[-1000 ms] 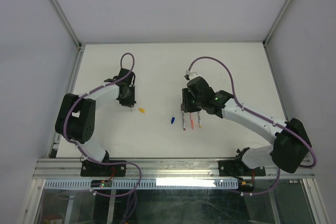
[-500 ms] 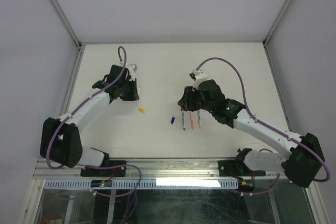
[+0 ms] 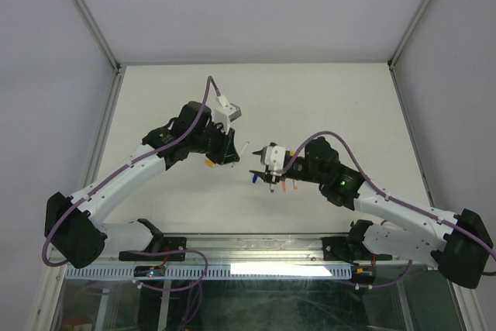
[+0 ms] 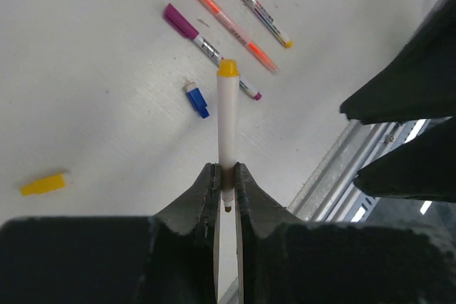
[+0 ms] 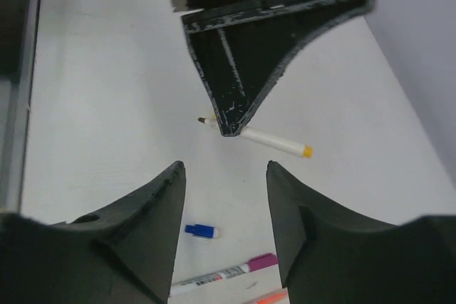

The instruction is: Insert the pens into the pen caps

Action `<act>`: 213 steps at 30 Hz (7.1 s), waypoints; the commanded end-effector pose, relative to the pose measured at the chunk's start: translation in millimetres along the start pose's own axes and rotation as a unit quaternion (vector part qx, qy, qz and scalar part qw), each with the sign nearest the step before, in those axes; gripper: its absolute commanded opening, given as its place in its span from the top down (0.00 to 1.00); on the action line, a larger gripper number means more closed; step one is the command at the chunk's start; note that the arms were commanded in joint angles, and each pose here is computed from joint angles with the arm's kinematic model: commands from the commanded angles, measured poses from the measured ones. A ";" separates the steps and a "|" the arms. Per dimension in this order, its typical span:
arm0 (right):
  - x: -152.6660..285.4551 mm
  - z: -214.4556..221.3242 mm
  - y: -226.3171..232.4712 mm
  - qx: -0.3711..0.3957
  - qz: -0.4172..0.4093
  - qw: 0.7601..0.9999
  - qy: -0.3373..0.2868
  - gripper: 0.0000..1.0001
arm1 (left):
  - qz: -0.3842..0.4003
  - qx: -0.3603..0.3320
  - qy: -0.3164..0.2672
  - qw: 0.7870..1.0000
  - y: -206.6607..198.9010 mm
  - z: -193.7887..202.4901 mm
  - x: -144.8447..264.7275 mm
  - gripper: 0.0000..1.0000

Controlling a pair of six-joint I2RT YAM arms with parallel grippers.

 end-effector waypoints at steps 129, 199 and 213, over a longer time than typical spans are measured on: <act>-22.4 -55.9 17.1 -0.379 0.140 0.906 -0.127 0.79 | -0.140 0.045 -0.313 0.938 -34.3 -60.8 83.2 1.00; -176.6 56.4 -14.8 -0.270 0.111 0.898 0.329 1.00 | -0.253 0.072 -0.376 0.888 -32.9 -4.3 177.7 1.00; -99.0 19.4 3.8 -0.144 -0.015 0.974 0.173 1.00 | -0.238 0.053 -0.374 0.895 -35.7 -21.8 172.8 1.00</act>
Point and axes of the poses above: each gripper's point midway between its finger pads, its own x axis back along the fingers, its own y axis along the line the jaws close on, z = x × y, the point moved 9 cm from there along x, back along the fingers, and after that the axes turned 10 degrees about -x, right-handed, at the moved point
